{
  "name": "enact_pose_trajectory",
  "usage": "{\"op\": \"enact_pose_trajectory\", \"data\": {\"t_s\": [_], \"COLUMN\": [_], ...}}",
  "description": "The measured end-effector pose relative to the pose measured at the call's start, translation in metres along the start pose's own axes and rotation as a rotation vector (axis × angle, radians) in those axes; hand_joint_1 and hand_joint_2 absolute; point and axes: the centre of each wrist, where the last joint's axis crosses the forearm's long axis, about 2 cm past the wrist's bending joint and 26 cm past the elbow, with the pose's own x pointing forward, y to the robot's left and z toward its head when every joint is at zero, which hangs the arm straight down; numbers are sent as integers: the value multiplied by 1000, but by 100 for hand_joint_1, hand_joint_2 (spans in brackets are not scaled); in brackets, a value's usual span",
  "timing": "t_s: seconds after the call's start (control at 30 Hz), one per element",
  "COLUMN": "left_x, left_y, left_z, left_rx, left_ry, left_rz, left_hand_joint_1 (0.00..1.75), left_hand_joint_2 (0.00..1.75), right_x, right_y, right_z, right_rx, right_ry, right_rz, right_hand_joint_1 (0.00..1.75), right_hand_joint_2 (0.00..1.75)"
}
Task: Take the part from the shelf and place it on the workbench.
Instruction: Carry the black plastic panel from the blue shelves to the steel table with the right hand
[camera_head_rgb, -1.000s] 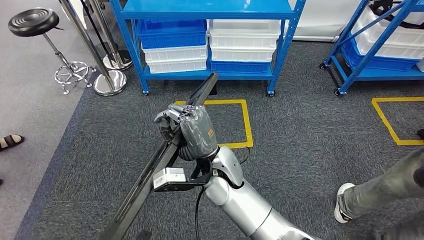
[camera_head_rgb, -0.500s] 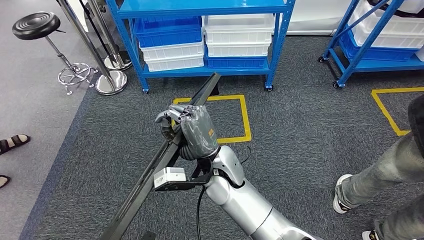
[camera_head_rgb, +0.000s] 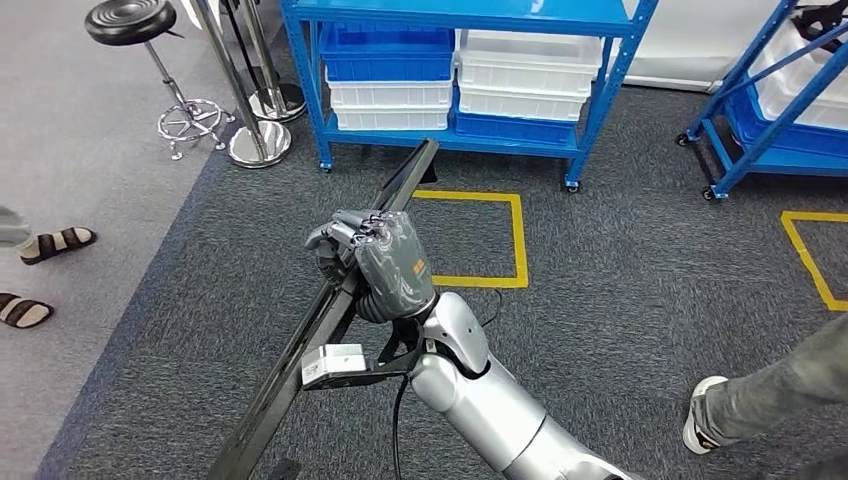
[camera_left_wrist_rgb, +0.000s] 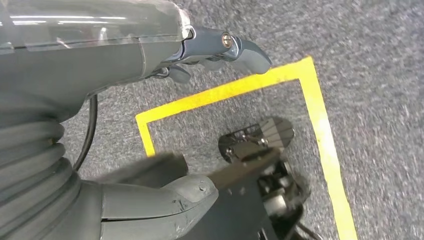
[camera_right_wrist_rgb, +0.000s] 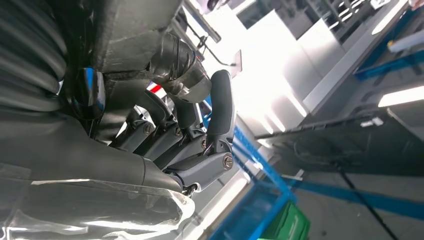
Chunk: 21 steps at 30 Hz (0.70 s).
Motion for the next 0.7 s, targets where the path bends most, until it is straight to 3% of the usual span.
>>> {"op": "enact_pose_trajectory", "data": {"t_s": [0.7], "left_x": [-5], "left_y": [21], "left_z": [2], "left_rx": [73], "left_ry": [47], "left_rz": [-10], "left_hand_joint_1": [0], "left_hand_joint_2": [175], "right_x": [11], "right_y": [4], "right_z": [14], "right_rx": [-23], "right_ry": [-2], "right_rz": [-13], "right_hand_joint_1": [175], "right_hand_joint_2": [175]}}
